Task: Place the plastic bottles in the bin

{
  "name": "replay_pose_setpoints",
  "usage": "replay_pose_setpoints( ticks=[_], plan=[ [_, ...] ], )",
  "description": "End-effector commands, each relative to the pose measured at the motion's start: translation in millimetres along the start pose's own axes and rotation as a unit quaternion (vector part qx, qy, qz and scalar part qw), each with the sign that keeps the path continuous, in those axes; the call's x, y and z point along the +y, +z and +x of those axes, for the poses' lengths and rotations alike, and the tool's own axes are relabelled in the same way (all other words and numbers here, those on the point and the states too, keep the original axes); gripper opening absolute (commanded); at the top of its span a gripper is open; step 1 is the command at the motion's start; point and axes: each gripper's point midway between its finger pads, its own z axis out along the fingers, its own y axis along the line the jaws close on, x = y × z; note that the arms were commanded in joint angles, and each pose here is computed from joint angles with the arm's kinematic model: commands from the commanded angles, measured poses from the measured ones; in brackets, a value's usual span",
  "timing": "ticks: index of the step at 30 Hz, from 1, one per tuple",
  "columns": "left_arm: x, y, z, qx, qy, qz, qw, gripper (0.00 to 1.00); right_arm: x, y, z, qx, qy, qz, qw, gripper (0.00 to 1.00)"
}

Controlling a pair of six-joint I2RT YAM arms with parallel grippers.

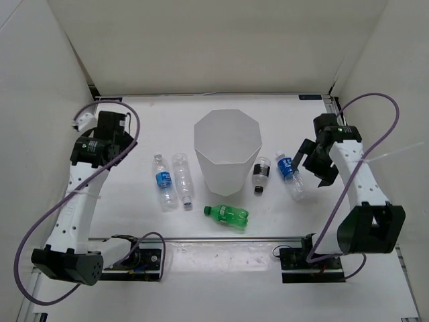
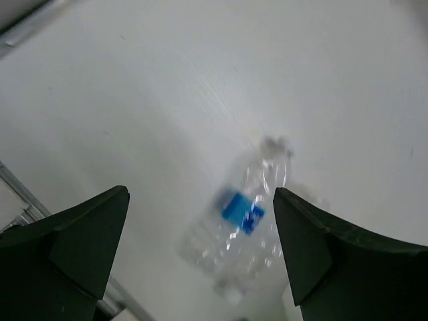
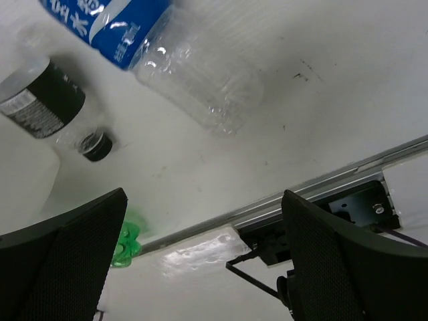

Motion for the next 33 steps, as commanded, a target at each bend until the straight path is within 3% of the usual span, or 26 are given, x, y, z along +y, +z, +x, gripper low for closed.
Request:
replay_pose_setpoints(
  ticks=[1, 4, 7, 10, 16, 19, 22, 23, 25, 26, 27, 30, 33],
  plan=[
    [-56.5, -25.3, 38.6, 0.061, 0.133, 0.188, 0.971, 1.0, 5.8, 3.6, -31.7, -0.028, 0.004, 0.021, 0.999, 1.0],
    [-57.2, -50.6, 32.3, 0.05, 0.139, 0.239, 0.96, 1.0, 7.8, 19.7, -33.4, -0.01, -0.002, 0.032, 0.999, 1.0],
    [-54.7, -60.8, 34.4, 0.06, 0.137, 0.261, 0.954, 1.0, 23.6, 41.7, -39.8, -0.007, -0.063, -0.019, 0.998, 1.0],
    [-67.1, -69.4, 52.1, 0.096, 0.179, 0.334, 0.921, 1.0, 39.2, 60.3, -38.1, 0.013, -0.092, -0.056, 0.994, 1.0],
    [-73.4, -68.0, 74.0, 0.144, 0.16, 0.348, 0.913, 1.0, 55.1, 104.3, -28.5, 0.061, -0.117, -0.069, 0.989, 1.0],
    [-69.8, -58.5, 85.5, 0.17, 0.156, 0.338, 0.912, 1.0, 49.4, 126.0, -19.5, 0.085, -0.142, -0.033, 0.986, 1.0],
    [-69.2, -57.6, 89.4, 0.18, 0.159, 0.336, 0.911, 1.0, 42.2, 140.8, -21.8, 0.106, -0.123, -0.01, 0.987, 0.88],
    [-68.7, -56.2, 88.3, 0.177, 0.158, 0.332, 0.913, 1.0, 38.7, 141.4, -24.5, 0.104, -0.113, -0.004, 0.988, 0.78],
    [-65.2, -54.6, 85.1, 0.172, 0.155, 0.319, 0.919, 1.0, 33.2, 141.9, -22.0, 0.114, -0.096, -0.002, 0.989, 0.7],
    [-64.1, -51.6, 76.4, 0.157, 0.149, 0.31, 0.926, 1.0, 31.4, 129.7, -24.9, 0.1, -0.086, 0.002, 0.991, 0.66],
    [-63.4, -50.2, 75.2, 0.154, 0.148, 0.306, 0.928, 1.0, 29.1, 121.4, -27.4, 0.088, -0.08, 0.007, 0.993, 0.55],
    [-57.4, -48.3, 60.6, 0.142, 0.132, 0.282, 0.94, 1.0, 38.1, 63.1, -41.0, 0.011, -0.056, -0.027, 0.998, 0.5],
    [-49.5, -44.3, 51.8, 0.119, 0.085, 0.271, 0.951, 1.0, 63.6, -36.2, -56.5, -0.122, -0.065, -0.091, 0.986, 0.43]
  ],
)
